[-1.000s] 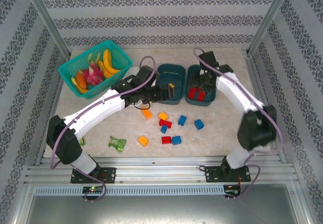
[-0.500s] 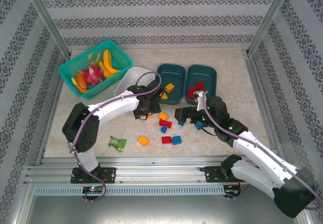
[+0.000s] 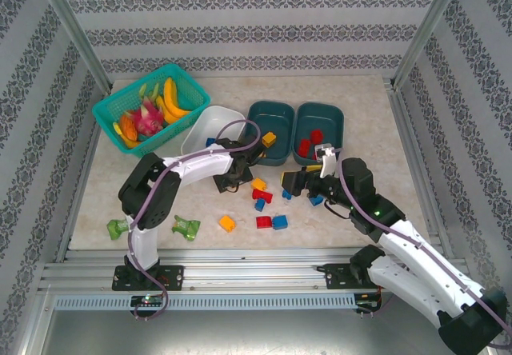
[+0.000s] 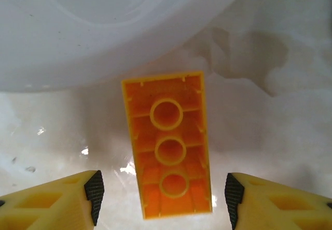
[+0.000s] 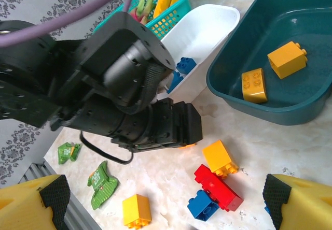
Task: Sort the legos into containers by color
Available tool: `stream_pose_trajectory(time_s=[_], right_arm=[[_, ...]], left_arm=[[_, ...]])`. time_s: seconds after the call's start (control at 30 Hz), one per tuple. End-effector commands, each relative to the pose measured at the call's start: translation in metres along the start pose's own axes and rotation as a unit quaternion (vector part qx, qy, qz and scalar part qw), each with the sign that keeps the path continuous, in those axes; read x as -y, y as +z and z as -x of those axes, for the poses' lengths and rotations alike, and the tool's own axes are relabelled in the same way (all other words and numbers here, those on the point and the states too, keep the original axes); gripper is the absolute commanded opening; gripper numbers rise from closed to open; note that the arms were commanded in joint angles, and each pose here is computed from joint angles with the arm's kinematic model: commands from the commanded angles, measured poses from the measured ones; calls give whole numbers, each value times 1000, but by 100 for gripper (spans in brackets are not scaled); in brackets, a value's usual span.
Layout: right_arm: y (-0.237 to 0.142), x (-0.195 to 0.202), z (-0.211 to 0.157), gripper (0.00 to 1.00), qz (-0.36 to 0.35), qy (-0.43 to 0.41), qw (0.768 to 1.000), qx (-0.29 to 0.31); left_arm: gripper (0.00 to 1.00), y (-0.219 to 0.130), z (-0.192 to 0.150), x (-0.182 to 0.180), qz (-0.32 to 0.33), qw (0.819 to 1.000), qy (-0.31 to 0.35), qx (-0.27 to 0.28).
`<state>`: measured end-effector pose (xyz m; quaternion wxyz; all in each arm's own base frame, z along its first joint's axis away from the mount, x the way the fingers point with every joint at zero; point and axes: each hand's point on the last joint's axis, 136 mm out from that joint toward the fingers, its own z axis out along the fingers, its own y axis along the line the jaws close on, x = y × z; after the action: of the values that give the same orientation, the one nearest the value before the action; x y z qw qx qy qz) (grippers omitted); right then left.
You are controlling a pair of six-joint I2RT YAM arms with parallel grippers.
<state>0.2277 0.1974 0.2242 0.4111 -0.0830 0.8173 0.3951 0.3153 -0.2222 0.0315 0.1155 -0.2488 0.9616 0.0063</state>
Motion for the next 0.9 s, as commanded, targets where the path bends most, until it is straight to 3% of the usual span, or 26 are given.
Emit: stream_pose_trajectory(time_s=[0.0, 0.17, 0.27, 0.43, 0.73, 0.87], right_arm=[[-3, -3, -4, 97, 9, 4, 1000, -6], [-2, -2, -3, 98, 7, 7, 1000, -6], [-1, -2, -2, 97, 6, 8, 1000, -7], [1, -2, 4, 97, 2, 6, 1000, -4], [-1, -1, 30, 97, -26, -4, 999, 30], [-5, -4, 47, 97, -32, -3, 998, 56]], left_arm=[[63, 0, 7, 12, -4, 1000, -7, 22], [52, 5, 8, 10, 7, 1000, -2, 22], [39, 7, 7, 9, 7, 1000, 2, 21], [26, -3, 6, 11, -7, 1000, 5, 19], [23, -61, -22, 18, -62, 998, 9, -12], [23, -94, -18, 34, -101, 994, 36, -10]])
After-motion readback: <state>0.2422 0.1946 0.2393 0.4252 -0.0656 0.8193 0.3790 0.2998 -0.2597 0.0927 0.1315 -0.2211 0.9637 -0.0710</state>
